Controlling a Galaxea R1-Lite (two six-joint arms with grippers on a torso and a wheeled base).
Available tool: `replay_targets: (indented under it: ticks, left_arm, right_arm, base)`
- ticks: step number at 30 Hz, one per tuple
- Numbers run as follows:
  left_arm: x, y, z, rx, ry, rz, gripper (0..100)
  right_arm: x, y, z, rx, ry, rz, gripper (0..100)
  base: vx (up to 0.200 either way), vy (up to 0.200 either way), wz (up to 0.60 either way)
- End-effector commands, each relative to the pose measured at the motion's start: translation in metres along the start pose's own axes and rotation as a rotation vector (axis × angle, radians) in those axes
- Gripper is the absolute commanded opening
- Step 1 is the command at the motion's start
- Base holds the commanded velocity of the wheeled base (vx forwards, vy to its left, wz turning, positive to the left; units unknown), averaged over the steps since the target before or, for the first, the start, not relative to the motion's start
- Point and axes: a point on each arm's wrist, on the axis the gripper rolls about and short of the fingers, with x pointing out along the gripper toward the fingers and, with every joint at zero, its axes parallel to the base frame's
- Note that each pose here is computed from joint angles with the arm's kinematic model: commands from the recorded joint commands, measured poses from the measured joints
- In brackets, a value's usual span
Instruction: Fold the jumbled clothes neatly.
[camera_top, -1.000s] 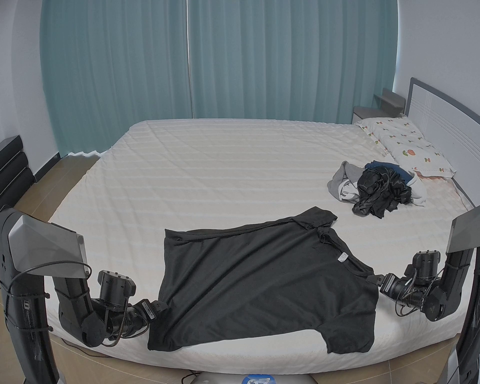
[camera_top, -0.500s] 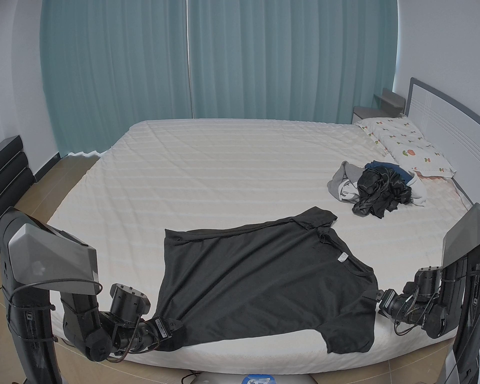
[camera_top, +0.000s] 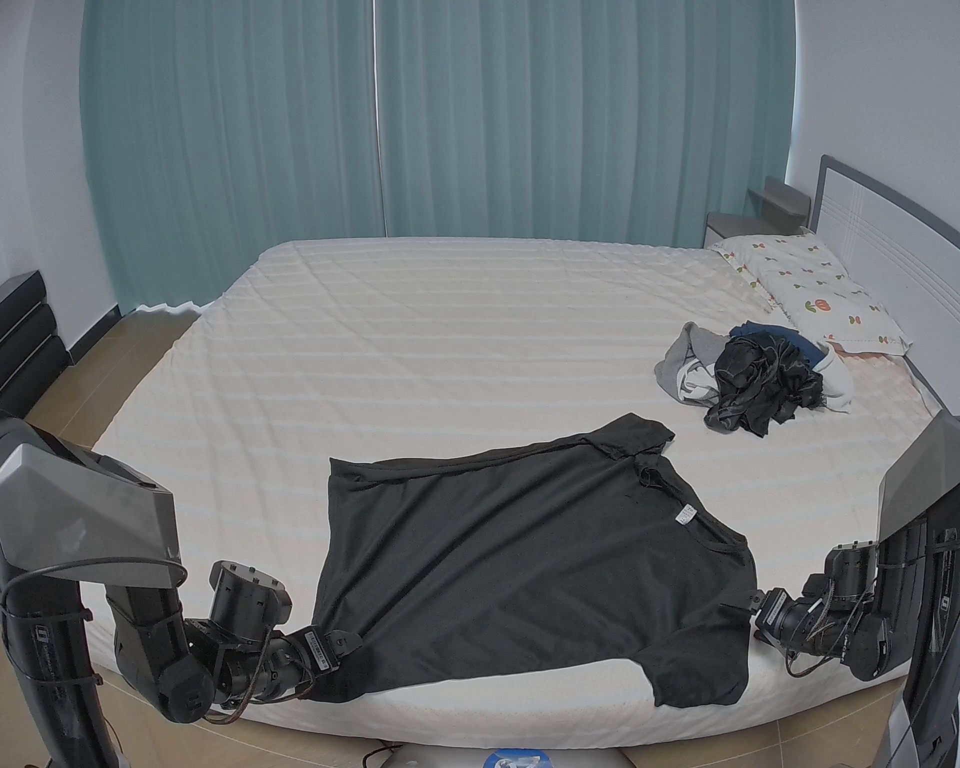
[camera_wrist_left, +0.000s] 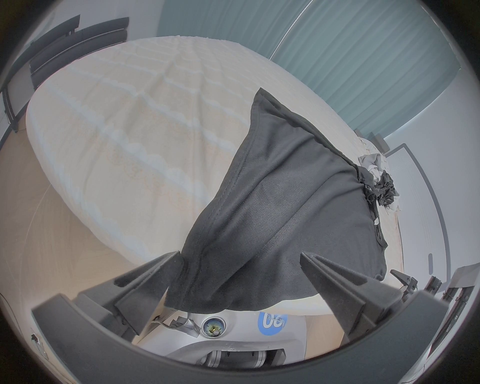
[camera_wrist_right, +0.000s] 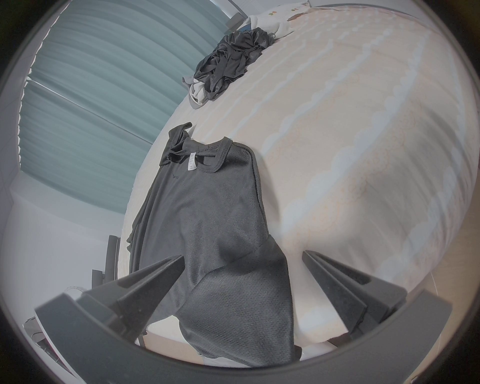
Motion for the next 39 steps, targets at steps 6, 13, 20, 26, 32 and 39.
replay_targets:
  ticks: [6, 13, 20, 26, 32, 39]
  left_arm:
    - [0.0, 0.0, 0.0, -0.001, 0.004, 0.0, 100]
    - [0.006, 0.003, -0.001, -0.012, 0.019, 0.011, 100]
    - [0.016, 0.006, -0.007, 0.006, 0.037, 0.045, 100]
    - [0.018, 0.006, -0.009, 0.012, 0.033, 0.064, 100]
    - [0.019, 0.006, -0.009, 0.013, 0.034, 0.065, 100]
    - [0.03, 0.004, -0.005, 0.013, -0.001, 0.078, 100]
  right_arm:
    - [-0.009, 0.01, 0.009, 0.006, -0.055, 0.047, 100]
    - [-0.012, 0.016, 0.014, 0.047, -0.071, 0.082, 100]
    - [-0.012, 0.017, 0.015, 0.048, -0.076, 0.085, 100]
    - [-0.012, 0.016, 0.014, 0.048, -0.074, 0.082, 100]
    - [-0.012, 0.017, 0.014, 0.047, -0.072, 0.084, 100]
    - [-0.012, 0.017, 0.013, 0.043, -0.068, 0.081, 100]
  base:
    - [-0.133, 0.0, 0.0]
    - [0.0, 0.0, 0.0]
    - [0.0, 0.0, 0.0]
    - [0.0, 0.0, 0.0]
    - [0.0, 0.0, 0.0]
    - [0.0, 0.0, 0.0]
